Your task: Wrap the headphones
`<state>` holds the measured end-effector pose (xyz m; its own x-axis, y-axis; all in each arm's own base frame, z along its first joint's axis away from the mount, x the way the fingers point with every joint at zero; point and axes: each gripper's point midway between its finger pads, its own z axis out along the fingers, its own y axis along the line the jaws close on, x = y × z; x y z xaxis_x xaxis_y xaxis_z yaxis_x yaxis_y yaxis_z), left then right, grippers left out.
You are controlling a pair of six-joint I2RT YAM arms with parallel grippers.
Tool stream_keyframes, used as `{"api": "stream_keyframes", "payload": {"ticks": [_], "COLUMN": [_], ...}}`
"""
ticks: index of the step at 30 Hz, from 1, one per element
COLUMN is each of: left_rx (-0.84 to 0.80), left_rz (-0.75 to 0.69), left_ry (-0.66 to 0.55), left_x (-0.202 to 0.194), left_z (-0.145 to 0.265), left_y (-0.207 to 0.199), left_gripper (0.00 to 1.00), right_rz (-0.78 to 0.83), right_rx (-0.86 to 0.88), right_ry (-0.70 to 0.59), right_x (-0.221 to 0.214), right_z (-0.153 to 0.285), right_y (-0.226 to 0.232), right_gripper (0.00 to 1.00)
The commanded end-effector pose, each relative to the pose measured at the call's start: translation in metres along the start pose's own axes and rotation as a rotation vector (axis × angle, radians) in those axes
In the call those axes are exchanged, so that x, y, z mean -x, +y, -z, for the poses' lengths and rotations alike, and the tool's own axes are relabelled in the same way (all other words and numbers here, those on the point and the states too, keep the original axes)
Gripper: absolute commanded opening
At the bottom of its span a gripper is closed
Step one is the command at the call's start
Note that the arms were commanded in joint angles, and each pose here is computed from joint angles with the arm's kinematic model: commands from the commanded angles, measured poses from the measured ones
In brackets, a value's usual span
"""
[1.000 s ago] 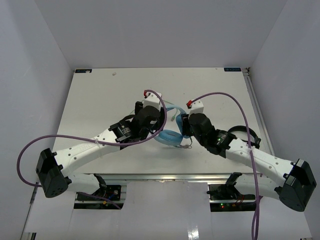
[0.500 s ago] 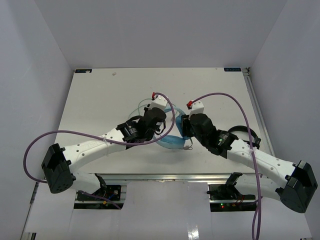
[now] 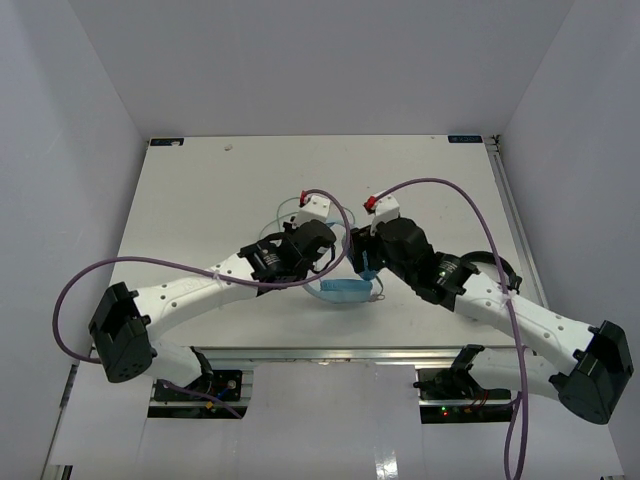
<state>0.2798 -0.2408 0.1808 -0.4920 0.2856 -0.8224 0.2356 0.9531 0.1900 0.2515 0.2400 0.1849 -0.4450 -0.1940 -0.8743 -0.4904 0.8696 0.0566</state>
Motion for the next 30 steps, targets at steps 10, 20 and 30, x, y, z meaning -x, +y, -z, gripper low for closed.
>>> {"api": "stream_keyframes", "payload": {"ticks": [10, 20, 30], "left_rx": [-0.055, -0.403, -0.548], "left_rz": [0.423, 0.597, 0.641], "left_ry": [-0.170, -0.392, -0.420], "left_x": [0.081, 0.144, 0.155], "left_z": [0.107, 0.230, 0.257], "left_y": [0.095, 0.118, 0.108], "left_gripper": [0.00, 0.00, 0.00], "right_rz": [0.095, 0.279, 0.434], "right_rx": [0.323, 0.558, 0.827], "right_ry": [-0.515, -0.734, -0.869], "right_x": [0.134, 0.120, 0.092], "right_z": [0.122, 0.154, 0.167], "right_y": [0.034, 0.066, 0.107], "right_gripper": [0.96, 0.99, 0.99]}}
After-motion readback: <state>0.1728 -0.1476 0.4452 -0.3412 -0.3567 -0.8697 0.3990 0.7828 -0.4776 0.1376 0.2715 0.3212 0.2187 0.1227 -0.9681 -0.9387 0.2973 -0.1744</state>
